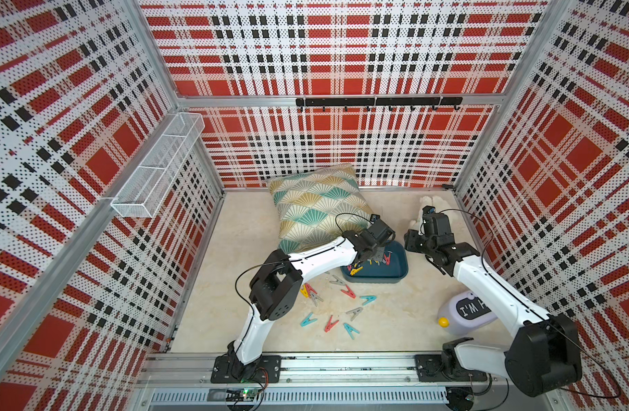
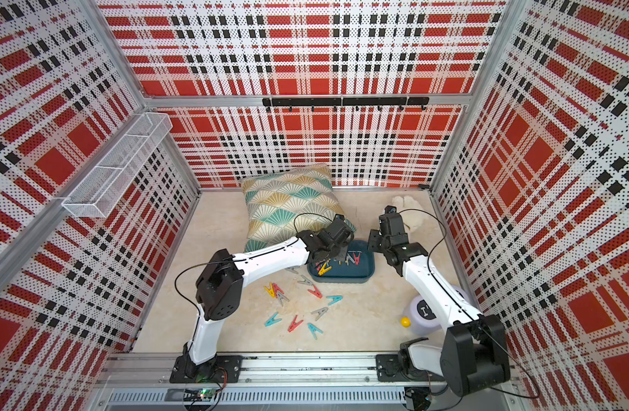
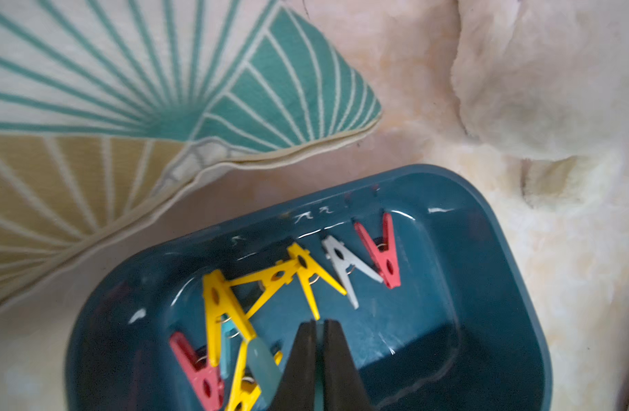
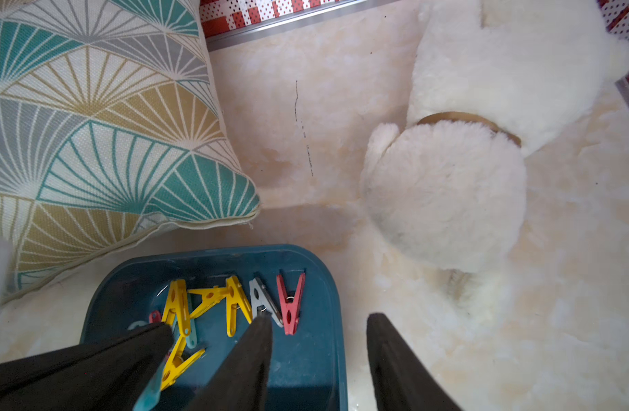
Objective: Put the clothespins into the storage box
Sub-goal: Place the clothespin in the storage box.
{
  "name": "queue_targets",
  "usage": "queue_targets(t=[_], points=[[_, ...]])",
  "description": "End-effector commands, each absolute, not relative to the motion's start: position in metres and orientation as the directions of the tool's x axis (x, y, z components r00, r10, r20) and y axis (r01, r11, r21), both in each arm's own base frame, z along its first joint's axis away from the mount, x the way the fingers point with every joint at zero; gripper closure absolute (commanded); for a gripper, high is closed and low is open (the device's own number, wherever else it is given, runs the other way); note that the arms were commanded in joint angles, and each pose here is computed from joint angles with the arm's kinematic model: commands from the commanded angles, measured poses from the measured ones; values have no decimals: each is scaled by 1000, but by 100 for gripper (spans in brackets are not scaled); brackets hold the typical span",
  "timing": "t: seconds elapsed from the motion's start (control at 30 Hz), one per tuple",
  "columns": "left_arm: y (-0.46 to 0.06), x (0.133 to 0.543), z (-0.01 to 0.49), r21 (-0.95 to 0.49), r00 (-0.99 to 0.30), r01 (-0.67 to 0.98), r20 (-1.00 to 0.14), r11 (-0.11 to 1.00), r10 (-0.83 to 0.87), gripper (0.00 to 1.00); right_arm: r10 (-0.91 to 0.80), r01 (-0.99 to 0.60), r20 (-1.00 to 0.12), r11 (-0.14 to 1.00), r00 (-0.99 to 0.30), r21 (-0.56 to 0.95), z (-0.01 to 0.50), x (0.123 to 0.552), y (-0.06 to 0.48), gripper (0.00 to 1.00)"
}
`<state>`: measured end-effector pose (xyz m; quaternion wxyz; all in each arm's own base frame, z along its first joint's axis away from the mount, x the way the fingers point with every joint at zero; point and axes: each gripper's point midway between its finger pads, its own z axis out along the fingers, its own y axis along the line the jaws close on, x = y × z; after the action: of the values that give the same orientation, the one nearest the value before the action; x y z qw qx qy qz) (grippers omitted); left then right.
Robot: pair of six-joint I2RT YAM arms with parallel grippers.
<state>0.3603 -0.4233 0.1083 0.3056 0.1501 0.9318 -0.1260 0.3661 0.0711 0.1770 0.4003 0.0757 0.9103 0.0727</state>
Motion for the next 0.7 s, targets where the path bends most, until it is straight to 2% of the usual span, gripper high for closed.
queue_targets(t=[0.0,0.37,0.47,0.53,0.67], points=[[-444,366,98,-172,-769,371,-608,913,198,99,215,94,-720,974,-660,205,180,365,69,50],[-458,385,55,-183,-796,339,-579,923,178,97,220,95,-737,974,-639,208,195,363,66,50],[-458,388,51,-188,-798,338,-576,922,175,92,217,89,-736,974,-642,210,195,362,68,50],[-456,390,52,-195,-802,329,-574,924,165,85,217,87,-733,974,-644,211,193,362,68,50],[-454,389,75,-213,-790,337,-593,917,153,75,208,79,-724,975,-658,208,189,362,70,50]])
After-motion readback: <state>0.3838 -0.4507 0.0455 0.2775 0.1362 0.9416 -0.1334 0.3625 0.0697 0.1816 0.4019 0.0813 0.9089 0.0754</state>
